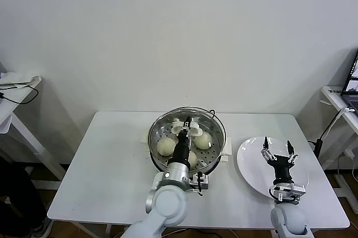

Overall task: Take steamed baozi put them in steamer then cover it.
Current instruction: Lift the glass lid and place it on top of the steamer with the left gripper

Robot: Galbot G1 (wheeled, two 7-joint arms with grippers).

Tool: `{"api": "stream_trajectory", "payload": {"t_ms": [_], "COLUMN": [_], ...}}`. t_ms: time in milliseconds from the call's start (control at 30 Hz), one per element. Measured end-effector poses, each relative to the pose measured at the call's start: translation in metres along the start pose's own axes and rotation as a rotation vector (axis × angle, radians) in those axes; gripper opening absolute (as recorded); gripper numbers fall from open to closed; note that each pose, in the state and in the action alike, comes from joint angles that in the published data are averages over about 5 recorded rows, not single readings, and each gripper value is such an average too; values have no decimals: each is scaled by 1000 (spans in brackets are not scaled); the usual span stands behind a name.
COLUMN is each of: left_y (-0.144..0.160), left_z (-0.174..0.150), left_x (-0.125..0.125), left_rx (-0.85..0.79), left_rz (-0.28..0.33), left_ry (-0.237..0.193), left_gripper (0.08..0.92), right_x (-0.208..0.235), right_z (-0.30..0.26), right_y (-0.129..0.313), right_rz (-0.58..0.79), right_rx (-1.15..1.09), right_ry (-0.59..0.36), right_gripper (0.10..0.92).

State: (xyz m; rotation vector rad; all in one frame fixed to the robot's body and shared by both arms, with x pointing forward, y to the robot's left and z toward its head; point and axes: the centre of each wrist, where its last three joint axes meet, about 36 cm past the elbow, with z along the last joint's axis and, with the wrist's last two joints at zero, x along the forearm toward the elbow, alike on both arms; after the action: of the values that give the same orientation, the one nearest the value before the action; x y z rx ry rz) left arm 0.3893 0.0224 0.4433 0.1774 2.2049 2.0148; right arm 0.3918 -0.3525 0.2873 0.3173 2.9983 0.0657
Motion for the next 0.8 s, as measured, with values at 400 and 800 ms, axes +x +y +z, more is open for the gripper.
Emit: {"api": "stream_trajectory", "payload": {"t_ms": [400,800], "left_y": [-11,-18], "left_z": [-6,-5], "left_x": [-12,-18], "left_rx": [-40,-67], "left_rz": [20,30], "left_ry": [18,29], "left_gripper": [197,197], "right_x": [0,-1], "right_z": [2,2], "right_y": [0,0], "right_rz": [1,1], "right_rx": [-1,-2], "right_ry": [3,2], "right_gripper": [823,823]}}
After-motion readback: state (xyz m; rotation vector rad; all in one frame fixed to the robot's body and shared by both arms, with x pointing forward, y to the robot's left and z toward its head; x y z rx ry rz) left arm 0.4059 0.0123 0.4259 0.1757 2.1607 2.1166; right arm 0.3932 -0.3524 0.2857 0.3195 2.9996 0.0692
